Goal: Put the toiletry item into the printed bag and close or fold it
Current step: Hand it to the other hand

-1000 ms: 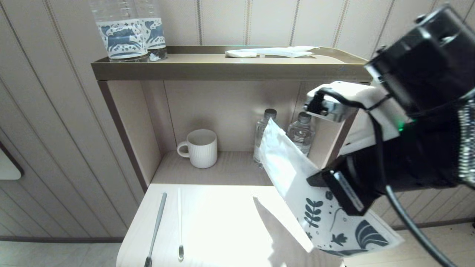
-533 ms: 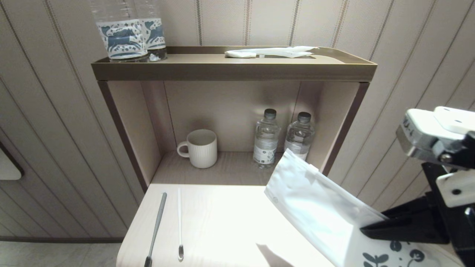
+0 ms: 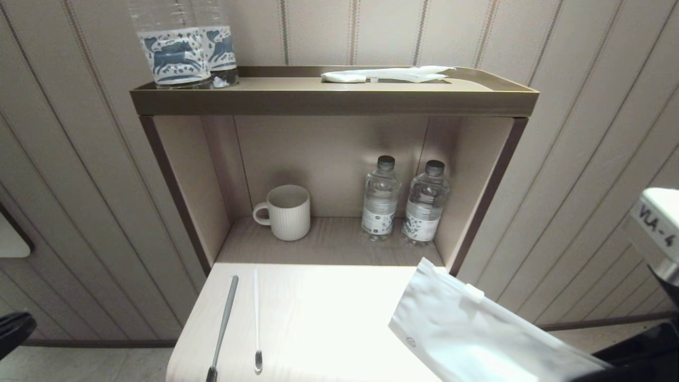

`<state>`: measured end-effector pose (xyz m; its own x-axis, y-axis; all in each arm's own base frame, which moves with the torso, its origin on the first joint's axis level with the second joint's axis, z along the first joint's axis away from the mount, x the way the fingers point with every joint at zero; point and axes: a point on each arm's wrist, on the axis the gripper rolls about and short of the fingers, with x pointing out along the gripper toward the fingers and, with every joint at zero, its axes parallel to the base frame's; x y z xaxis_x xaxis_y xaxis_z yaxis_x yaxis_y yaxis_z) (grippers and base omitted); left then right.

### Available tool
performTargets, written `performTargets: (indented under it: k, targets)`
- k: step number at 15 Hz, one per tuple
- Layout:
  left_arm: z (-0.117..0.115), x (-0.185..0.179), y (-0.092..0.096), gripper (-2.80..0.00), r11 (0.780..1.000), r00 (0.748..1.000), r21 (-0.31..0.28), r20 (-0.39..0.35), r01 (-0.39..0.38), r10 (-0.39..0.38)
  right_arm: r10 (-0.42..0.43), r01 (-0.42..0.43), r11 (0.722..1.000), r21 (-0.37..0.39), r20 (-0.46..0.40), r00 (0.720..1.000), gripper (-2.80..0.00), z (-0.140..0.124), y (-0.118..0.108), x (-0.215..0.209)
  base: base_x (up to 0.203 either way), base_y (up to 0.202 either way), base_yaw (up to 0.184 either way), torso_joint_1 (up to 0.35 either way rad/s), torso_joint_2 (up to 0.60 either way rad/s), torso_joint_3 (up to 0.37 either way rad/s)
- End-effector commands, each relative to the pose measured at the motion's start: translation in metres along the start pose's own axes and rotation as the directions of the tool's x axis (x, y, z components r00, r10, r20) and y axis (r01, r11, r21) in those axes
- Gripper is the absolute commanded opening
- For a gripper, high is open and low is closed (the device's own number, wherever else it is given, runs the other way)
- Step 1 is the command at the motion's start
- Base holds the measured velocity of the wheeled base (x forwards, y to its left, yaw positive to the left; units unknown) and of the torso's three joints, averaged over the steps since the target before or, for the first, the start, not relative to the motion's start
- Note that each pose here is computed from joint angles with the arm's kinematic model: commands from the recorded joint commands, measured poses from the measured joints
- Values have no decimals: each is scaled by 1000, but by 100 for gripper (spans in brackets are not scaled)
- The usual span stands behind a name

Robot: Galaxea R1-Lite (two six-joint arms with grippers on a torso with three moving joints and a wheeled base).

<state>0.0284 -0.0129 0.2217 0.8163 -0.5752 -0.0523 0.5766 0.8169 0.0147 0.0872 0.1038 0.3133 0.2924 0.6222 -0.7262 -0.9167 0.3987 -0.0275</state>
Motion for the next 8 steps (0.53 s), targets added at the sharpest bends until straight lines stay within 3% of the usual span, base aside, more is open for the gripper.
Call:
performTargets:
  k: [1,3,6,8]
  targets:
    - [20,39,24,-280,985,984,-81,-83,152,-159,30,-31,999,-27,-18,999,-280,7,2,7,0,0,0,0,0,0]
    - [31,63,33,-280,957,954,-115,-107,267,-279,57,-58,997,-55,-20,998,-280,14,5,12,0,0,0,0,0,0]
    - [39,98,24,-280,878,868,-123,-140,462,-476,102,-102,990,-94,-5,995,-280,32,10,17,0,0,0,0,0,0]
    - [39,113,16,-280,833,818,-93,-157,546,-553,134,-134,983,-123,-12,991,-280,45,14,26,0,0,0,0,0,0]
